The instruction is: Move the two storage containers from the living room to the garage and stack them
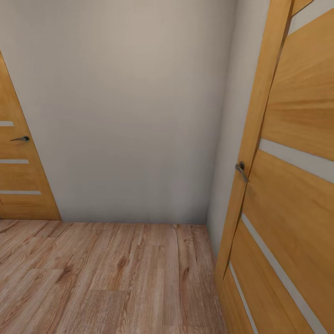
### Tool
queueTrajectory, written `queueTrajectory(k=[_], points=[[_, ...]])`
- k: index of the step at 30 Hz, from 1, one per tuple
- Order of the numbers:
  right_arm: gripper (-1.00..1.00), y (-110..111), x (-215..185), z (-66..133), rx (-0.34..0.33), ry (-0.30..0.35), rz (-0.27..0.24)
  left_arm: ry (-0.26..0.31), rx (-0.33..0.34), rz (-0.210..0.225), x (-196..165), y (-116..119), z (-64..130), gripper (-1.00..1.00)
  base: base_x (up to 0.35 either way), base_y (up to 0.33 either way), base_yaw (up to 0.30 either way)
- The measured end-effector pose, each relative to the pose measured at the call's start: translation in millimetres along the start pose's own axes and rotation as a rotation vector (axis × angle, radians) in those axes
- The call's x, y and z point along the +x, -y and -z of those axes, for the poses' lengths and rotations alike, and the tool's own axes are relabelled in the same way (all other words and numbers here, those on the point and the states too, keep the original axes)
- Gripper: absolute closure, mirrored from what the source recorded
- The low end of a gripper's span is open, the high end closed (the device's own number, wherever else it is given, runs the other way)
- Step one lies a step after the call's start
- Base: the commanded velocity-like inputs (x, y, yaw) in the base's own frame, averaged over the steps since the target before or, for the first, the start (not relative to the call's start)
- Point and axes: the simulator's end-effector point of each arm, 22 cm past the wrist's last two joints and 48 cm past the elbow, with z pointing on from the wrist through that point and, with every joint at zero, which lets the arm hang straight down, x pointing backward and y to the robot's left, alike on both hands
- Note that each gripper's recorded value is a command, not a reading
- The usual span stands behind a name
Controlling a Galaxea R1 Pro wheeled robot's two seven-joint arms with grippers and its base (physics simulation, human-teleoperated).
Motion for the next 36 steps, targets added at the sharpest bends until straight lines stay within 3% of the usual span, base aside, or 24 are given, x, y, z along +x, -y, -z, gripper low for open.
queueTrajectory(k=[14, 36], points=[[-1.00, 0.0, 0.0, 0.1, 0.000, 0.000, 0.000, -0.001, 0.001, -0.001, 0.2, -0.3, 0.1, -1.00, 0.199, 0.000, 0.000], [-1.00, -0.2, 0.2, 0.0, -0.001, -0.001, 0.007, 0.000, 0.000, 0.001, -0.1, -0.8, 0.0, -1.00, 0.069, 0.000, 0.040]])
